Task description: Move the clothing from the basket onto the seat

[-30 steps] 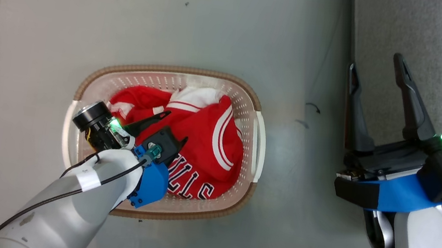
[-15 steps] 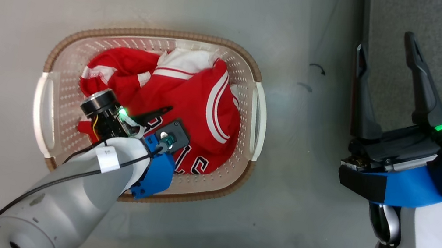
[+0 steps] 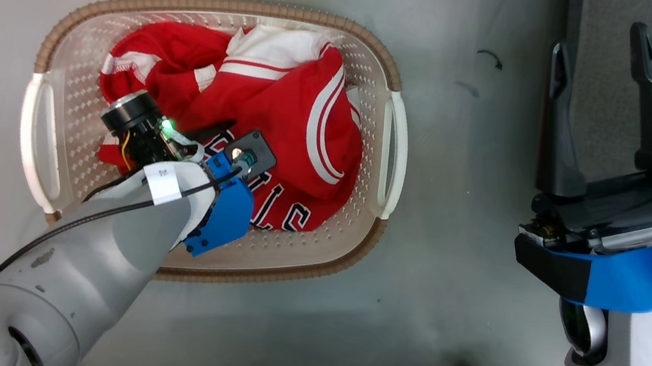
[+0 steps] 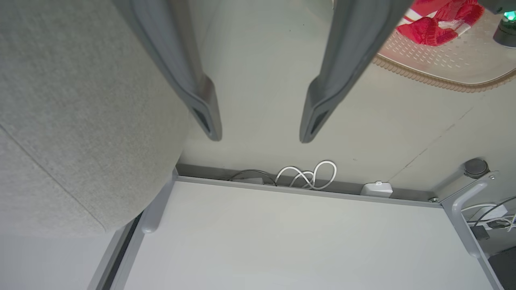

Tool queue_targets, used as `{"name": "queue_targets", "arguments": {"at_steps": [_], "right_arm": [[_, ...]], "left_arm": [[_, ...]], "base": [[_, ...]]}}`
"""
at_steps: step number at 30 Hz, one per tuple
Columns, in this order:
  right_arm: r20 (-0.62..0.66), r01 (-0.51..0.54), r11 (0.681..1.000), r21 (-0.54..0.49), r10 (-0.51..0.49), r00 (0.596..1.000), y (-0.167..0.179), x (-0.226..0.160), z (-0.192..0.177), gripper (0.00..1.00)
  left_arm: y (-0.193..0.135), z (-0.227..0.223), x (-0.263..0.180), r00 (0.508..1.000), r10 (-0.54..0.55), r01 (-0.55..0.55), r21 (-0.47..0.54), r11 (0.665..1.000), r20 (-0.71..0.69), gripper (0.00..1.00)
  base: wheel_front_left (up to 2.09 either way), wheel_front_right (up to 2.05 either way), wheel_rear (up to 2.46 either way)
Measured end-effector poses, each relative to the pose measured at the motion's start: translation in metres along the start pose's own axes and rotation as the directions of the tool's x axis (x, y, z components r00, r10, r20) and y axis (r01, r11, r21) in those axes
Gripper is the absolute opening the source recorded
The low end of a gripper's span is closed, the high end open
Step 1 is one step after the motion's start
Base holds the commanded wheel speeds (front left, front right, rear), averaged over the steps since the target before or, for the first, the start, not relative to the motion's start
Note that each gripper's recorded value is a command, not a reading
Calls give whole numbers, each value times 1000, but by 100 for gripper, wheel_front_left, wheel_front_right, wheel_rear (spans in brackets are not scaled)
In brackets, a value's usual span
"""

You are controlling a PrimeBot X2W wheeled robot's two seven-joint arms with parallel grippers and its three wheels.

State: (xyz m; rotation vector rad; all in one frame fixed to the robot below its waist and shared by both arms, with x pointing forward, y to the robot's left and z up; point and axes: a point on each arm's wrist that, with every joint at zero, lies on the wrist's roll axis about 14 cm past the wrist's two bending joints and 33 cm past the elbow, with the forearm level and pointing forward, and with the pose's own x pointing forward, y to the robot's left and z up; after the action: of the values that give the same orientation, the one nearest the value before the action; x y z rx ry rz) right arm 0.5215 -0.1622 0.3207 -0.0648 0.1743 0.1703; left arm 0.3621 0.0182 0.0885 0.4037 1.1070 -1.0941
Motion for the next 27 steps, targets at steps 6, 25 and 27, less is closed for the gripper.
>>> {"name": "queue_targets", "arguments": {"at_steps": [6,25,27], "right_arm": [[-18,-2,1000,-6,2,1000,1,1,-13,100],[29,-25,999,-43,26,999,9,4,-7,100],[40,-28,999,-42,29,999,10,4,-1,100]], "left_arm": [[-1,-2,13,1000,-19,18,-37,999,-2,100],[-3,-18,26,998,-34,33,-21,999,-56,0],[1,-12,23,999,-23,22,-11,1000,-34,0]], "base": [[0,0,0],[0,0,0],[0,0,0]]}}
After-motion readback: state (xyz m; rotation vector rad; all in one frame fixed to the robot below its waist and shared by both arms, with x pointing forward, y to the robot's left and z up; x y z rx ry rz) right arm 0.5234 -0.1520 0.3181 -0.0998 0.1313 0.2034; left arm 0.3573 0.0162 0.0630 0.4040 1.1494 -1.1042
